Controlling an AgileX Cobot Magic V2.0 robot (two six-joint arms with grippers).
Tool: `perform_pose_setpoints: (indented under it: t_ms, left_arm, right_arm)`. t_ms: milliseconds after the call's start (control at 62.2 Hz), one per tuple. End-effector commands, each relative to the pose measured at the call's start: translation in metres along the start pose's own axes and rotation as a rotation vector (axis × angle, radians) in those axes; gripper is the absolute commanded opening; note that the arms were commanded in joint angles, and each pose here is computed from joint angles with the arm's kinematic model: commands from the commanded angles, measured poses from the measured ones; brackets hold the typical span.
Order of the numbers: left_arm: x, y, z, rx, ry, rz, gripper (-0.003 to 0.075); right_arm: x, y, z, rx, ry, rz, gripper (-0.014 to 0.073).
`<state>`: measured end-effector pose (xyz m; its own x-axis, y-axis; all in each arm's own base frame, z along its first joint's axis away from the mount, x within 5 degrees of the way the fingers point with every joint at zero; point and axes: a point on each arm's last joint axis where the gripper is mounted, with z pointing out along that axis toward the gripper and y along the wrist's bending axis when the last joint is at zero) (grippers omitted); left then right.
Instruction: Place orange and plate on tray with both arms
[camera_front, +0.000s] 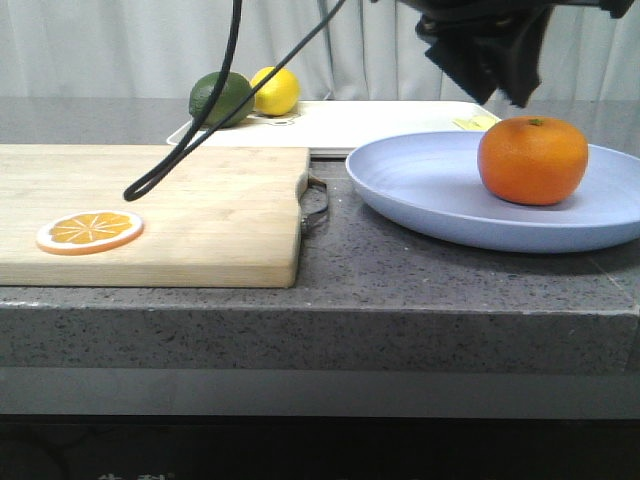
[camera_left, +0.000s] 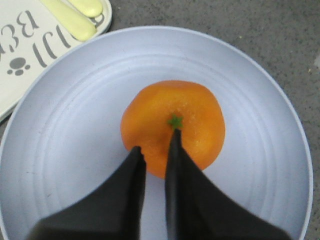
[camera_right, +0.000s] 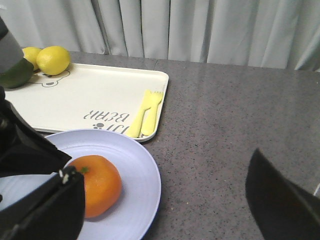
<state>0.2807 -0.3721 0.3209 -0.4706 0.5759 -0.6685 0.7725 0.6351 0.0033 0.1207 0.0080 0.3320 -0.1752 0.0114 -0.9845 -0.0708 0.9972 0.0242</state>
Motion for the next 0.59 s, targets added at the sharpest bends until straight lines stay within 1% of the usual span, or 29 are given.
perform_pose_setpoints:
  t_ms: [0, 64, 322, 498, 579]
  left_arm:
    - [-0.017, -0.002, -0.038, 0.006, -0.096, 0.004, -0.0018]
    - [-0.013, -0.002, -0.038, 0.001, -0.059, 0.005, -0.0018]
    - [0.005, 0.001, -0.045, -0.026, 0.167, 0.010, -0.0018]
    - [0.016, 0.002, -0.049, -0.035, 0.296, 0.009, -0.0018]
    - [0.016, 0.001, -0.051, -0.033, 0.297, 0.008, -0.0018]
  right_arm:
    - [-0.019, 0.000, -0.003, 0.008, -0.108, -0.002, 0.0654]
    - [-0.019, 0.000, -0.003, 0.008, -0.109, -0.002, 0.0654]
    - [-0.019, 0.000, -0.003, 0.008, -0.108, -0.002, 0.0654]
    - [-0.019, 0.000, -0.003, 0.008, -0.108, -0.002, 0.0654]
    - [-0.019, 0.000, -0.003, 0.008, -0.108, -0.002, 0.0654]
